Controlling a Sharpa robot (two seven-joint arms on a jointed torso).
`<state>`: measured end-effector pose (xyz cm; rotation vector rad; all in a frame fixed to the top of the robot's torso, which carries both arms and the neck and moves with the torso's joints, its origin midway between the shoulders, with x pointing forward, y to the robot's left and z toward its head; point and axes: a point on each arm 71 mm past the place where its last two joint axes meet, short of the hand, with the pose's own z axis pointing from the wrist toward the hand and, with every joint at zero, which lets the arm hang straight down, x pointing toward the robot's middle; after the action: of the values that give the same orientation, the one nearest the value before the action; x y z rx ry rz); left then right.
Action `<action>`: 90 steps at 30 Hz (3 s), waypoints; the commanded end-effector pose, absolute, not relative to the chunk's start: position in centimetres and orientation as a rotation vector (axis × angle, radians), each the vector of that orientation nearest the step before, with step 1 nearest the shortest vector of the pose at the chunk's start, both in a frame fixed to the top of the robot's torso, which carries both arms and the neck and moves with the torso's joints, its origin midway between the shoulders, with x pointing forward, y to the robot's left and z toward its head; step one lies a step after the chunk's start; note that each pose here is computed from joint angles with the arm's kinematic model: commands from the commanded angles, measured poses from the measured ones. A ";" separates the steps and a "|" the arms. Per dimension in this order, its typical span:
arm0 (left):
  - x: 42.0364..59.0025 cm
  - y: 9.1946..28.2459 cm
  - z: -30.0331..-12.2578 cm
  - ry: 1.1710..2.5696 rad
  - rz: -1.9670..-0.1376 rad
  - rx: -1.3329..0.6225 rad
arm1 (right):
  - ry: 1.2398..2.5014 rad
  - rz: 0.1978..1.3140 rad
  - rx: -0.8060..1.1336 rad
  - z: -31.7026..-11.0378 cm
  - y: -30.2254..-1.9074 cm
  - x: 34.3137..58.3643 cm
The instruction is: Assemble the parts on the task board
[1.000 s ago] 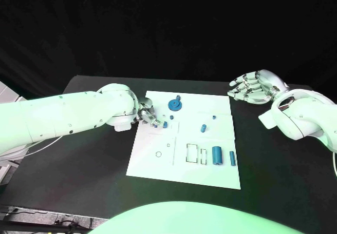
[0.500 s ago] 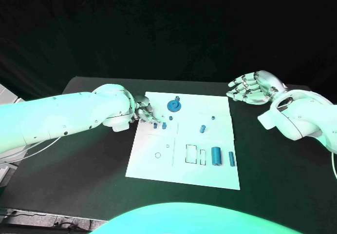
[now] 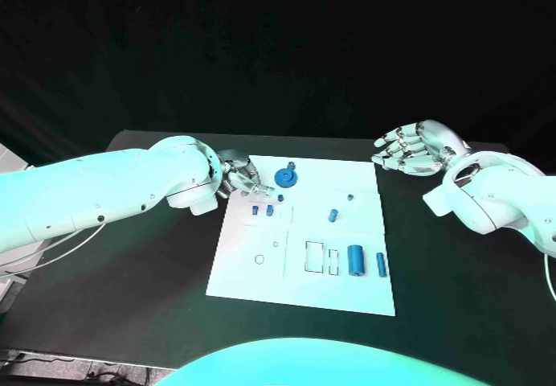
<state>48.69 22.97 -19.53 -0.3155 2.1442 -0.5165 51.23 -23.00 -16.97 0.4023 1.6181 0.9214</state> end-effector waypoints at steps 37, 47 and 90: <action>49.0 17.8 -21.5 1.801 -0.588 0.351 | 1.623 0.935 0.395 -17.3 -23.0 51.1; 49.3 17.4 -21.6 1.801 -0.578 0.349 | 1.624 0.936 0.395 -17.3 -23.0 51.1; 49.8 17.0 -22.1 1.849 -0.560 0.324 | 1.629 0.942 0.392 -17.3 -22.8 51.0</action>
<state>49.94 17.19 -21.99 0.3195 1.8333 -0.5457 51.13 -22.97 -17.28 0.4064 1.6221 0.9262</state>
